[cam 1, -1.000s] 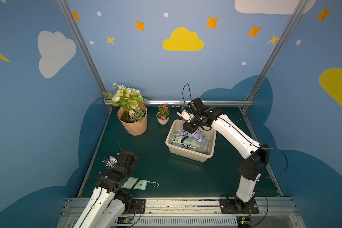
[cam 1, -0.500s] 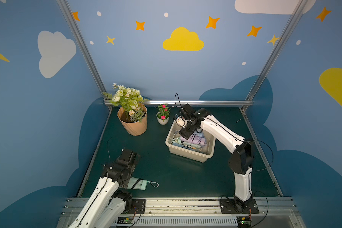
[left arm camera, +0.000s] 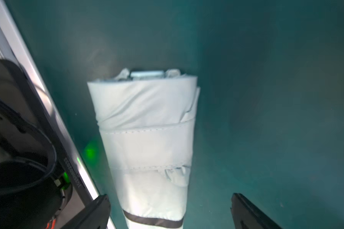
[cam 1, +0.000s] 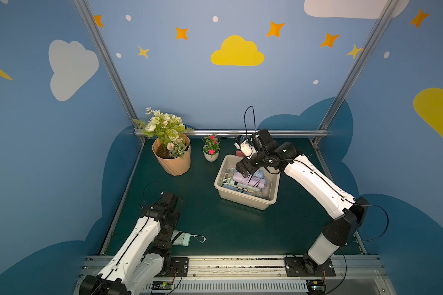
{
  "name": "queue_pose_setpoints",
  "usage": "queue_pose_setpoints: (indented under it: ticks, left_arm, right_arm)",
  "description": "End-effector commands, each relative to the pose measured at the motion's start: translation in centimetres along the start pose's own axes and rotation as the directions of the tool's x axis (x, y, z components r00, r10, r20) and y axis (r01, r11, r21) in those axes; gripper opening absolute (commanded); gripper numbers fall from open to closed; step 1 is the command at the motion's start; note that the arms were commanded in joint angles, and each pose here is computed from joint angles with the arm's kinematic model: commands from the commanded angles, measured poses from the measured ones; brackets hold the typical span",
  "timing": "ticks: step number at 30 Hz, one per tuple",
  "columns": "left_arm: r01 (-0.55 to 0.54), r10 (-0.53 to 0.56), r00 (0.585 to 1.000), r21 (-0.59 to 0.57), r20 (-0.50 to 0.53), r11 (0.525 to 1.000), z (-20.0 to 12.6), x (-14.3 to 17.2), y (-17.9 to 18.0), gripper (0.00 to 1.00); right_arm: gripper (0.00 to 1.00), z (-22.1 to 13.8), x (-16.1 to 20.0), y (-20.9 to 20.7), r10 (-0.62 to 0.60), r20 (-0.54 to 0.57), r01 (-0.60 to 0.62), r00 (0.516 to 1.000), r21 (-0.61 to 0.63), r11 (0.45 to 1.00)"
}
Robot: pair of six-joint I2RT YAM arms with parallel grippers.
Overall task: Put the umbrella into the storage box
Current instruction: Place the umbrella in the storage box, then pick up the umbrella from the center of the board.
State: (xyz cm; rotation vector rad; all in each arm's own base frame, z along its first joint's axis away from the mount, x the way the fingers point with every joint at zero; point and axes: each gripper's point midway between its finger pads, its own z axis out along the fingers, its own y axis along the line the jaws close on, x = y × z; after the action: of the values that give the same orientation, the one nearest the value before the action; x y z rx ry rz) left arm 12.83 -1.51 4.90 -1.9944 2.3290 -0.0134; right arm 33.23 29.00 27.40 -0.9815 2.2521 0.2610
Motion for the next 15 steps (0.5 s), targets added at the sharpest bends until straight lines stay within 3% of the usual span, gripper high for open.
queue_pose_setpoints:
  ticks: [1,5,15]
  left_arm:
    - [0.000,-0.002,0.998,-0.022,-0.065,1.000,1.1,1.0,0.1,1.00]
    - [0.000,-0.003,0.996,-0.029,-0.084,1.000,2.0,1.3,-0.6,0.91]
    - [0.012,-0.012,0.994,-0.001,-0.106,1.000,4.3,1.5,-1.2,0.61]
  right_arm:
    - [0.98,-0.5,-0.9,-0.7,0.056,0.092,-0.059,0.994,0.029,0.998]
    - [0.98,-1.9,-1.0,-1.5,0.091,0.177,-0.103,0.980,0.060,0.993]
    - [0.98,-4.1,-0.3,-3.3,0.180,0.226,-0.199,0.957,0.066,0.978]
